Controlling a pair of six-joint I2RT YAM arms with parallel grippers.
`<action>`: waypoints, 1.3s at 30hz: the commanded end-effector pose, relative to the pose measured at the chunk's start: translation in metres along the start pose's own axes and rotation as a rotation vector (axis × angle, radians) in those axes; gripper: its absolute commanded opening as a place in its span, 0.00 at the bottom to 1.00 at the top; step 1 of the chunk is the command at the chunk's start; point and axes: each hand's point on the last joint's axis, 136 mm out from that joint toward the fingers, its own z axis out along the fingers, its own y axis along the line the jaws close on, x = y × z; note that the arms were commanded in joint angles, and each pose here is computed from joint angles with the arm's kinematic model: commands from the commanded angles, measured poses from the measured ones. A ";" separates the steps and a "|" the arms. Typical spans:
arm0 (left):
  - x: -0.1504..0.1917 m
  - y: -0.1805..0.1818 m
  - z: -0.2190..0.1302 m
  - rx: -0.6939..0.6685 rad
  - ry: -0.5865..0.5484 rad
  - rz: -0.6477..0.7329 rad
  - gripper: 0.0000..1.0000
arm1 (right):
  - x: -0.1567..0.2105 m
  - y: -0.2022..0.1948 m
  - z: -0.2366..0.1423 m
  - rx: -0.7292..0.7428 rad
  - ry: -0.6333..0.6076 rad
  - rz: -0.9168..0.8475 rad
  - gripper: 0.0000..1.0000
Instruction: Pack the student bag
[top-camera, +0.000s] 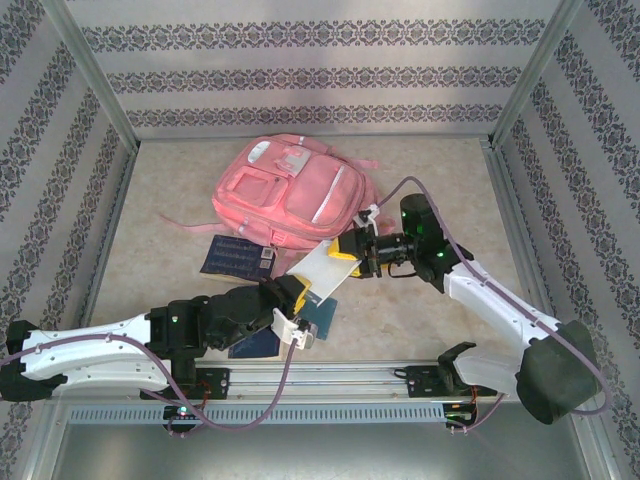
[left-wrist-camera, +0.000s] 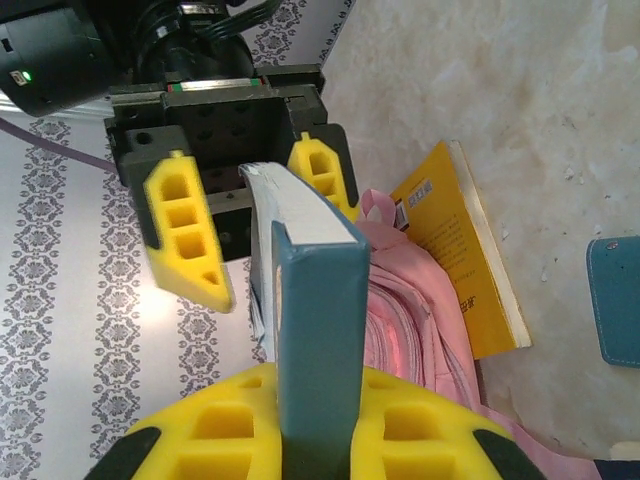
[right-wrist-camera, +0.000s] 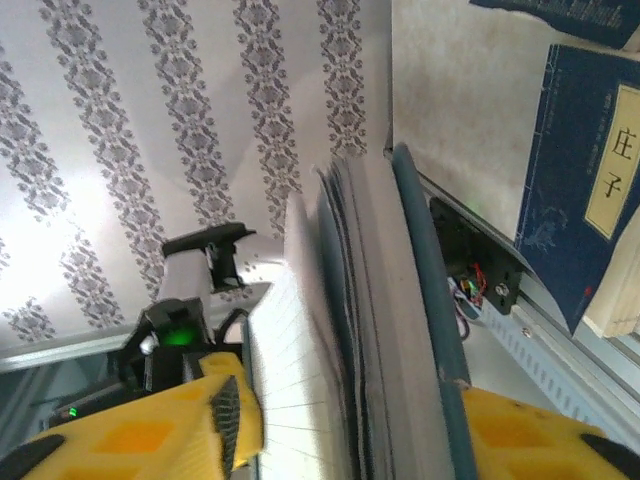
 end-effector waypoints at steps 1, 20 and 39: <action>-0.006 -0.003 -0.005 0.020 -0.035 0.001 0.00 | 0.003 -0.001 -0.002 -0.027 0.006 -0.006 0.36; 0.012 -0.011 0.057 0.184 0.289 -0.550 0.69 | -0.041 -0.058 -0.129 0.440 -0.674 0.027 0.00; 0.141 0.051 0.151 0.294 0.453 -2.068 0.66 | -0.034 -0.063 -0.194 0.739 -0.977 -0.218 0.00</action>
